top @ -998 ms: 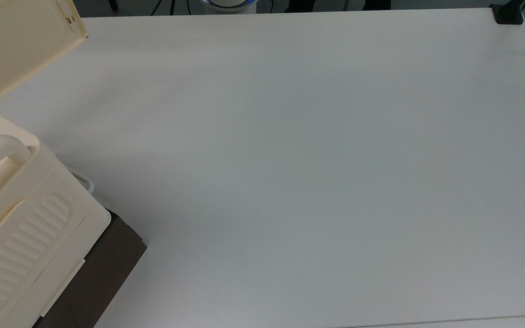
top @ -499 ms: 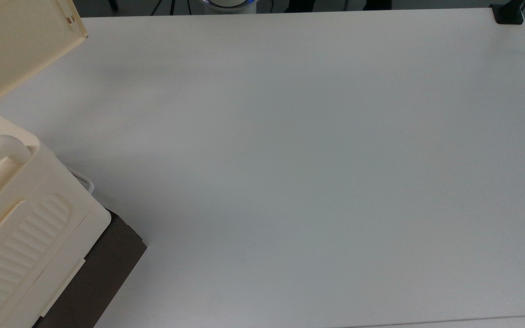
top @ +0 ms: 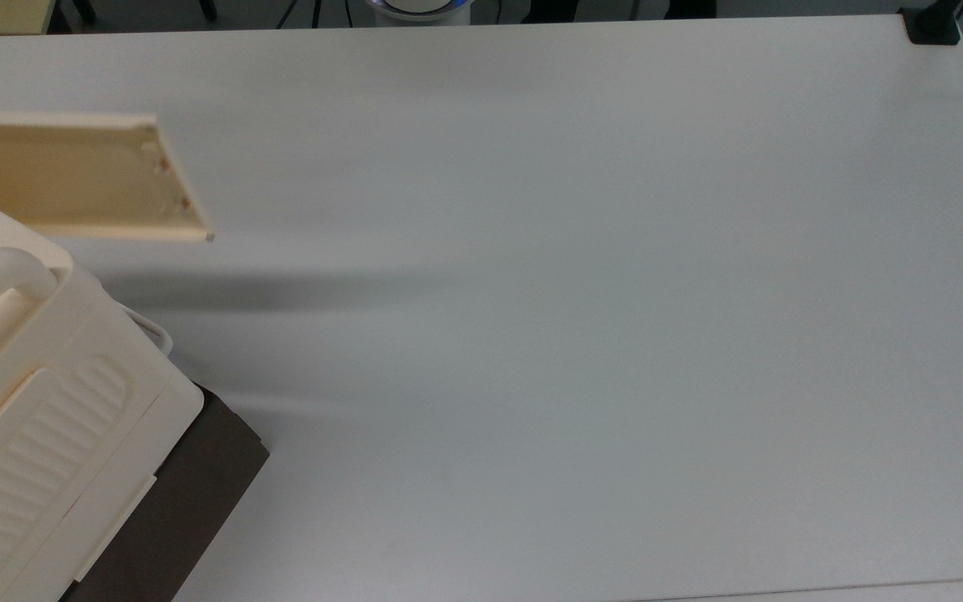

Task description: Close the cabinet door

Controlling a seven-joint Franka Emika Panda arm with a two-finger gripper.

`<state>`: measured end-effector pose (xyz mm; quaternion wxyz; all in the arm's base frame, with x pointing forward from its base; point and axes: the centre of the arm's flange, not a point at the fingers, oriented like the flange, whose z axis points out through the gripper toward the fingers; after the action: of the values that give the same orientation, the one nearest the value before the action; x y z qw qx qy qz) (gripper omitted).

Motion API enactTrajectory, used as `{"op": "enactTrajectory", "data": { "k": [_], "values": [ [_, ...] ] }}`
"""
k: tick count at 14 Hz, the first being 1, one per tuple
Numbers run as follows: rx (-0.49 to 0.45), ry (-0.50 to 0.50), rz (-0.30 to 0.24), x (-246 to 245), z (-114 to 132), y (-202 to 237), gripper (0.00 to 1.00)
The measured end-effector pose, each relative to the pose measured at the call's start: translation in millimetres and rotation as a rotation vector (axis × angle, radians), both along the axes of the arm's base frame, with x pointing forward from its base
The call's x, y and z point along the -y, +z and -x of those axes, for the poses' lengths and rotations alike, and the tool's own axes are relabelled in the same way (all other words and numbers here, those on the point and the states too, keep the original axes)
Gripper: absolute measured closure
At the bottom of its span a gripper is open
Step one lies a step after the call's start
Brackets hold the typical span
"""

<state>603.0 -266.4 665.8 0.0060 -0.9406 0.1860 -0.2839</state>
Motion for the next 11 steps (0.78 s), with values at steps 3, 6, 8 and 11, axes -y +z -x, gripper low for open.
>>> {"op": "enactTrajectory", "data": {
  "k": [3, 6, 8, 11],
  "values": [
    [0.001, -0.004, 0.001, 1.8, -1.0, -2.0, 0.99],
    [-0.012, -0.005, -0.002, 2.5, -4.2, -10.2, 0.99],
    [0.003, -0.01, 0.01, 4.3, -10.4, -16.2, 0.99],
    [0.104, -0.024, 0.068, 0.7, -32.5, -24.5, 0.99]
  ]
}}
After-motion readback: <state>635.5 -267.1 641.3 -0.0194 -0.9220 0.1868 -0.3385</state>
